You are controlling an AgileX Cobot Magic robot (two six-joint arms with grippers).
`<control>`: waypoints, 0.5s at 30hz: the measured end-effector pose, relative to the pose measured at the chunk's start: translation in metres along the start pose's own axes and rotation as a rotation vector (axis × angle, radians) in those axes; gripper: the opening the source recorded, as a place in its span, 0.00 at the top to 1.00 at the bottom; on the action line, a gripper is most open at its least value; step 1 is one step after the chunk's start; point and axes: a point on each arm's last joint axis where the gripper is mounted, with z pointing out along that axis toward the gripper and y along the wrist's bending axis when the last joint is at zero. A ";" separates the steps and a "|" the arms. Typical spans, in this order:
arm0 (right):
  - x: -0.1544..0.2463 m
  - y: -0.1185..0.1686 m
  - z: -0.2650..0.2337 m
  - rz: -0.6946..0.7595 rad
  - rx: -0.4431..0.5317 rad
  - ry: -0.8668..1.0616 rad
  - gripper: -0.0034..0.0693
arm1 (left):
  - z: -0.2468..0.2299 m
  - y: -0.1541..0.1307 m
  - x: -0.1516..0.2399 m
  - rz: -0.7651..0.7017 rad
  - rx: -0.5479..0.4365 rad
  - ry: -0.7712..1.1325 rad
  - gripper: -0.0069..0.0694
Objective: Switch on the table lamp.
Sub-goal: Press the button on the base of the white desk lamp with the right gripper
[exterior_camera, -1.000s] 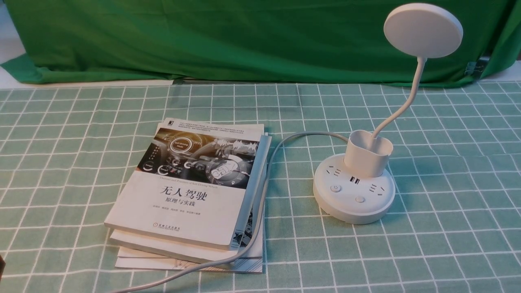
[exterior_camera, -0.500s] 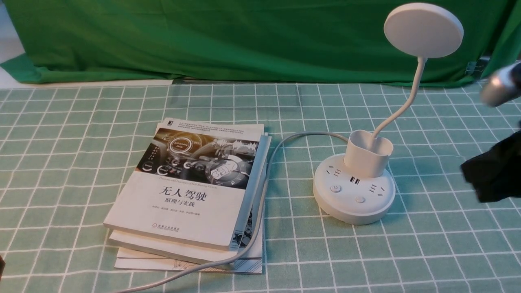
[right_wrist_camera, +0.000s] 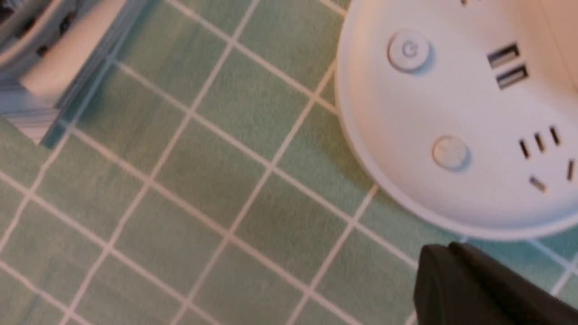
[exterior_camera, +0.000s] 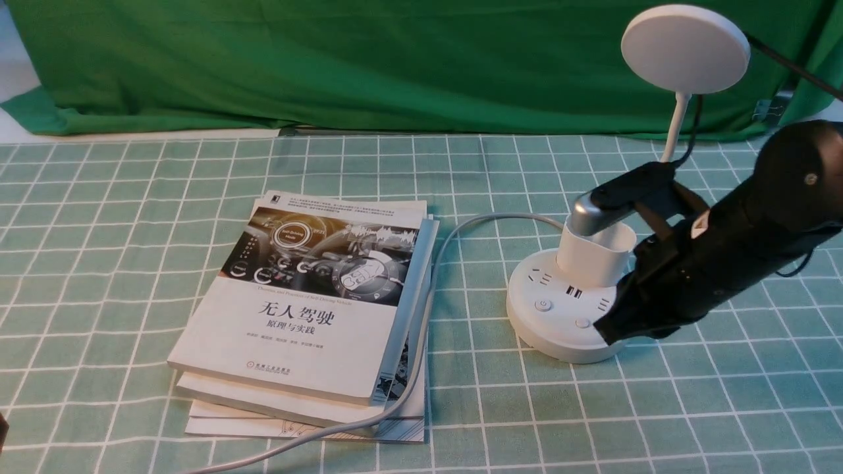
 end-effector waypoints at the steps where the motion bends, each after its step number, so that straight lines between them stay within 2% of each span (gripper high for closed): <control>1: -0.001 0.000 0.002 0.000 -0.001 0.001 0.92 | 0.000 0.000 0.000 0.000 0.000 0.000 0.88; 15: -0.015 -0.012 0.039 -0.041 0.088 -0.042 0.92 | 0.000 0.000 0.000 0.000 0.000 0.000 0.88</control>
